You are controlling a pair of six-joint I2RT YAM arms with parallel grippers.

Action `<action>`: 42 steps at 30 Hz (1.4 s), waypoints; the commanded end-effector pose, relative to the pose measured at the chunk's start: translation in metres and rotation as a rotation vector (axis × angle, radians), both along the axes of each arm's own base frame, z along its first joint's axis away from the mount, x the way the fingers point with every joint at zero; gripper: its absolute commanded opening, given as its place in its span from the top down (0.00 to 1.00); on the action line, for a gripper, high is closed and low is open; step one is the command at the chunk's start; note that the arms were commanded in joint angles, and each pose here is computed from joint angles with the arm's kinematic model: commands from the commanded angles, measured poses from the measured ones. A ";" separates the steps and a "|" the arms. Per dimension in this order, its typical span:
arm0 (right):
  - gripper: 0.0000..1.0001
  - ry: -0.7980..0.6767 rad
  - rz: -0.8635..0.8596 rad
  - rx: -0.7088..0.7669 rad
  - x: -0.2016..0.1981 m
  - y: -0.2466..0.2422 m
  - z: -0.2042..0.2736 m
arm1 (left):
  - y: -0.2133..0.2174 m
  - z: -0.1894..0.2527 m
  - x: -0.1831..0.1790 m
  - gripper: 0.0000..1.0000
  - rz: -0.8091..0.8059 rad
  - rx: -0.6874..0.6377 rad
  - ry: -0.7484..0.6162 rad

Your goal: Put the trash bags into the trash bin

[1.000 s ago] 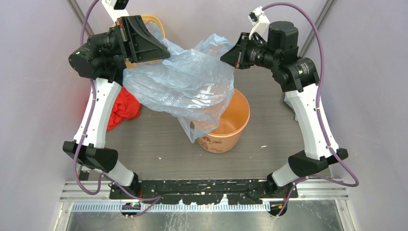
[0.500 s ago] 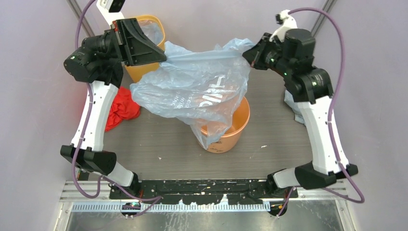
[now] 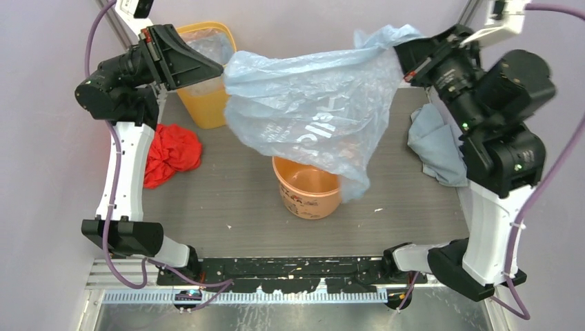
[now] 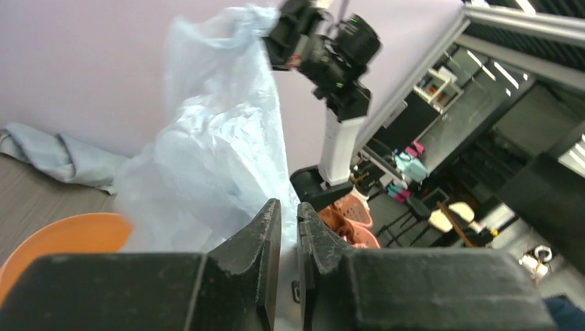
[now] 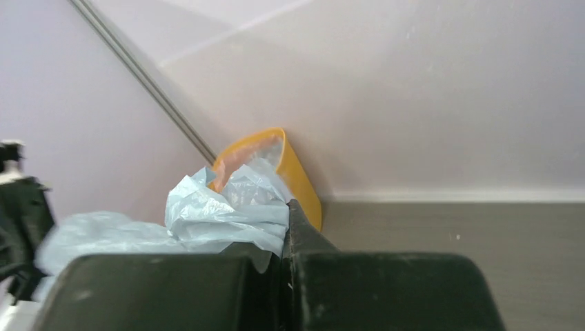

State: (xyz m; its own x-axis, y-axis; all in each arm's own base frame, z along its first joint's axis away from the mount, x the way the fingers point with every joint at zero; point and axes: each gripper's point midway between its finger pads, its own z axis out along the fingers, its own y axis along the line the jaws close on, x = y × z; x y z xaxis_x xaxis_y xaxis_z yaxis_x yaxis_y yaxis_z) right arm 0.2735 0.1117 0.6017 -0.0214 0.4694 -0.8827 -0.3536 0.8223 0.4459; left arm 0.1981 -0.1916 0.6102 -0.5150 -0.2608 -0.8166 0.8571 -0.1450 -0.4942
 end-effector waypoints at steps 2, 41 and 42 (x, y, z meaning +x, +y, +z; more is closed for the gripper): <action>0.99 -0.149 -0.070 0.042 -0.030 -0.023 0.050 | 0.012 -0.003 0.026 0.83 0.074 -0.046 0.033; 0.99 -0.042 0.568 0.039 -0.023 0.090 0.014 | 0.023 -0.072 0.064 0.73 0.134 -0.078 0.193; 0.99 -0.042 0.571 0.043 -0.023 0.090 0.014 | 0.023 -0.072 0.063 0.73 0.134 -0.076 0.191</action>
